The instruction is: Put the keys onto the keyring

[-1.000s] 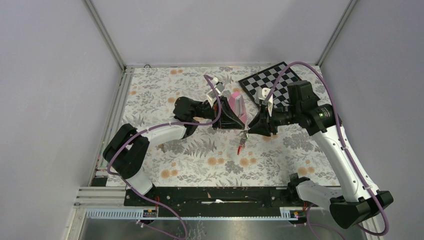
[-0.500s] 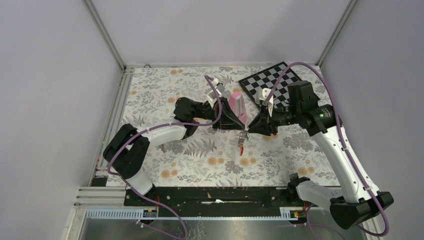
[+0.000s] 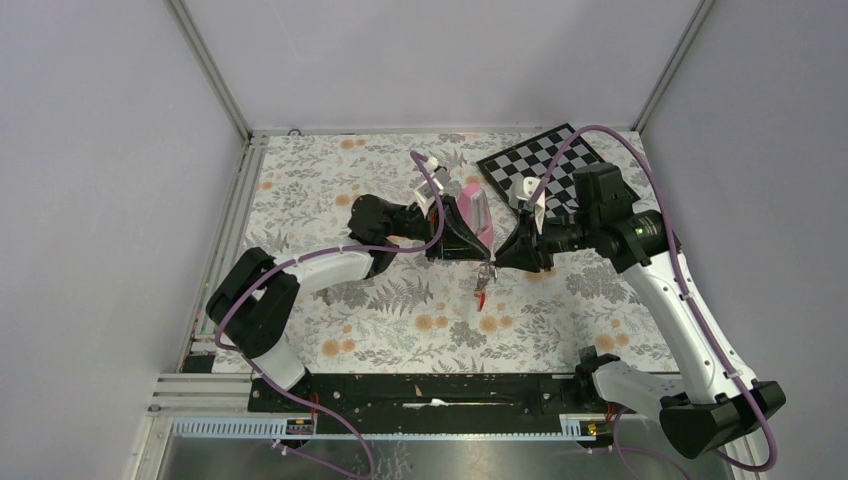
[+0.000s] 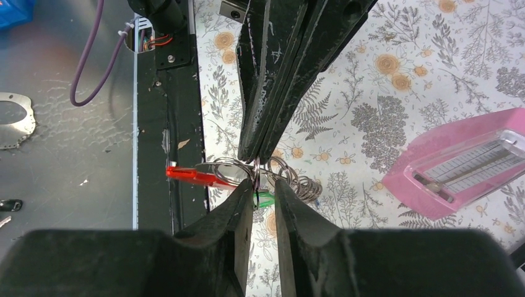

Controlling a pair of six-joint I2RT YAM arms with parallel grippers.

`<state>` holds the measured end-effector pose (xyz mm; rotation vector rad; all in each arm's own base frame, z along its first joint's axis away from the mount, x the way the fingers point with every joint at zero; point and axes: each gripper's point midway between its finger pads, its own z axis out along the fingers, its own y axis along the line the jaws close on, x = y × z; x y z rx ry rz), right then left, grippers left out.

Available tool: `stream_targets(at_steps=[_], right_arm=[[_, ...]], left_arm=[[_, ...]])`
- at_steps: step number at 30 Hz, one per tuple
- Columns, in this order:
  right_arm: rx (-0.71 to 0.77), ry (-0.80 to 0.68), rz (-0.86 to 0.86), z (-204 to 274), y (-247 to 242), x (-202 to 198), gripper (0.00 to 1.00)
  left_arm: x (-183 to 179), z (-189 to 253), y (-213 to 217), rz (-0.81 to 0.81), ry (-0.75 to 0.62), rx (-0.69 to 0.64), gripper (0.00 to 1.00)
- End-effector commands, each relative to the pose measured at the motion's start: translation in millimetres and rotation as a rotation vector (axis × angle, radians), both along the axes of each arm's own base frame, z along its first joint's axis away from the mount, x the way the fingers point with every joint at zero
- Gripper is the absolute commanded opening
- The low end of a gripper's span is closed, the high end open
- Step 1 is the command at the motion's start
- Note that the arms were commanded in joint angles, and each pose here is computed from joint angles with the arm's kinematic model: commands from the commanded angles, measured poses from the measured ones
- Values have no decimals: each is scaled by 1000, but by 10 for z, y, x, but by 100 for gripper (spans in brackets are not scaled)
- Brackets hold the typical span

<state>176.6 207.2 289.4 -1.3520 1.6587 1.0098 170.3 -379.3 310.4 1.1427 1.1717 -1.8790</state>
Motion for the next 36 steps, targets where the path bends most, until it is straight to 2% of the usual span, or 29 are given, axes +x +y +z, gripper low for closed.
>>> stream_targets(at_steps=[1,8,11,16,21,29,32,36], right_arm=[[32,3,10,30,40,8,26],[38,7,5,39,46,18,23],[45,8,4,61,53,21,17],[44,2,-2,88,45,25,1],[-14,-27,-38,81,-36,62,0],[-238,-34,-99,-57,-290,144,0],[-316,-41,-101,-73,-380,160,0],[-438,-45,-78,-104,-485,141,0]], left_arm=[[-28,180,7,20,-58,-73,0],[-31,172,8,20,-57,-72,0],[-28,164,6,21,-57,-72,0],[-37,140,11,19,-69,-68,0],[2,68,16,18,-117,-32,0],[243,-9,-93,15,-176,103,30],[354,-108,-152,36,-174,157,35],[395,-155,-192,37,-169,163,38]])
